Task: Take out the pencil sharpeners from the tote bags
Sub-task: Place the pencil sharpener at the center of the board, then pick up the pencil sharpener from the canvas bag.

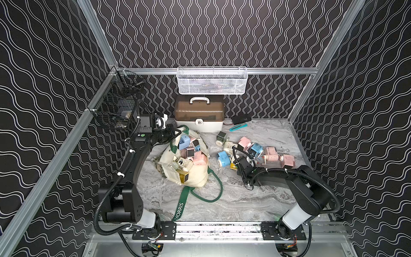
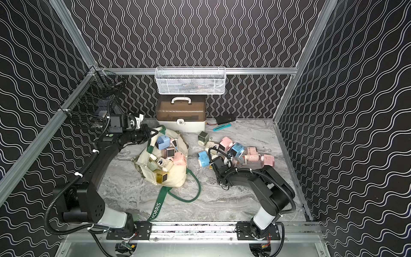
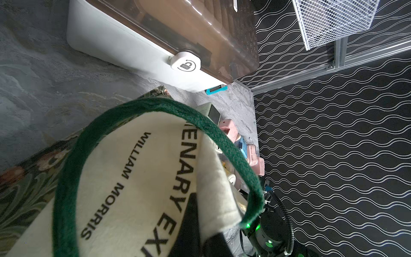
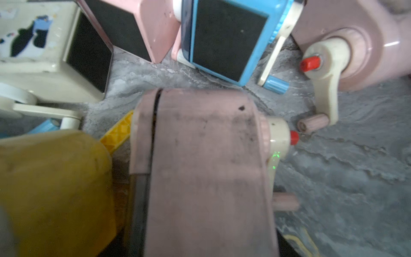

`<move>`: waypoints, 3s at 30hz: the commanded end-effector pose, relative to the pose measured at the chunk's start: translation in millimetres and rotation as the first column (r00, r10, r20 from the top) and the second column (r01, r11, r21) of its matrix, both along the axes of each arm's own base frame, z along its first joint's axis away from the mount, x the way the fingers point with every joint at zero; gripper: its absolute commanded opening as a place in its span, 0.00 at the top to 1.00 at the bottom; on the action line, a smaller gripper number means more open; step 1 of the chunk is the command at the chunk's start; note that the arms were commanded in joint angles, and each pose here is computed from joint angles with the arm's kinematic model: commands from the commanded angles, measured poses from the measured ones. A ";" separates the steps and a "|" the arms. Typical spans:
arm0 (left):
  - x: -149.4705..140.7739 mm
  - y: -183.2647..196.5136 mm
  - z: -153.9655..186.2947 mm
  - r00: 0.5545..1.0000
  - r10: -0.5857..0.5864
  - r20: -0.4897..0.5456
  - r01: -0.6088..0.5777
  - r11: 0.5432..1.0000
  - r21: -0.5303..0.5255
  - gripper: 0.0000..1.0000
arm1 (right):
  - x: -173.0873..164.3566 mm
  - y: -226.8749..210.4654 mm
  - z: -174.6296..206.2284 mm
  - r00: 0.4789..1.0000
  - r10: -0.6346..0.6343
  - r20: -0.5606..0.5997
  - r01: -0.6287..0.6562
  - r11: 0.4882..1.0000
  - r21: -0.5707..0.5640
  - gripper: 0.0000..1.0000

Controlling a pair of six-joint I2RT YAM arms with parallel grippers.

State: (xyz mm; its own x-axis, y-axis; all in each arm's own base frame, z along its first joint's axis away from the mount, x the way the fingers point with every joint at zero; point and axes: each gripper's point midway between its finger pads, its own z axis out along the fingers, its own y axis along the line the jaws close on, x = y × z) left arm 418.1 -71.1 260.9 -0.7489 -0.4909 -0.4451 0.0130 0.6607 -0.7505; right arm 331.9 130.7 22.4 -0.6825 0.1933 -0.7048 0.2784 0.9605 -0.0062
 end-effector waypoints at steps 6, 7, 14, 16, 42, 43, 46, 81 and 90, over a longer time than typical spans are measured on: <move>2.5 4.0 9.5 0.999 0.006 0.047 -0.007 1.000 0.020 1.00 | -10.2 2.2 18.8 0.999 0.026 -0.025 -0.025 0.999 0.036 0.09; 2.6 4.3 9.2 0.999 0.006 0.047 -0.007 1.000 0.020 1.00 | -12.6 1.6 25.3 0.999 0.026 -0.020 -0.025 0.999 0.043 0.08; 3.5 3.8 8.6 0.999 0.006 0.045 -0.006 1.000 0.018 1.00 | -33.8 17.2 83.0 0.992 0.103 0.073 -0.110 0.988 0.108 0.10; 2.9 3.3 9.1 0.999 0.003 0.046 -0.003 1.000 0.016 1.00 | -44.1 41.1 107.1 0.973 0.190 0.128 -0.205 0.972 0.115 0.12; 2.7 3.8 9.3 0.999 0.006 0.047 -0.006 1.000 0.020 1.00 | -102.2 308.8 125.5 0.627 0.775 0.077 -0.770 0.632 -0.087 0.29; 2.7 3.7 8.8 0.999 0.005 0.045 -0.006 1.000 0.019 1.00 | -93.3 308.6 118.7 0.643 0.763 0.062 -0.759 0.646 -0.086 0.30; 2.7 3.8 9.3 0.999 0.005 0.048 -0.006 1.000 0.020 1.00 | -65.8 301.1 100.4 0.693 0.720 0.030 -0.714 0.692 -0.105 0.31; 3.8 4.5 9.2 0.999 0.007 0.047 -0.008 1.000 0.018 1.00 | 42.7 282.6 21.1 0.848 0.530 0.004 -0.491 0.788 -0.370 0.10; 3.3 4.1 9.5 0.999 0.007 0.045 -0.007 1.000 0.012 1.00 | 60.8 290.4 15.2 0.823 0.567 0.031 -0.507 0.758 -0.411 0.19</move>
State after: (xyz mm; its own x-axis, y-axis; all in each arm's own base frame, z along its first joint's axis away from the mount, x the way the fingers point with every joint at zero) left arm 419.9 -67.1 260.2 -0.7398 -0.4985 -0.4520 0.0033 0.6690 -0.7432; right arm 386.7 416.6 38.3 -0.5077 -0.4349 -0.7437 -0.2397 0.9005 -0.3629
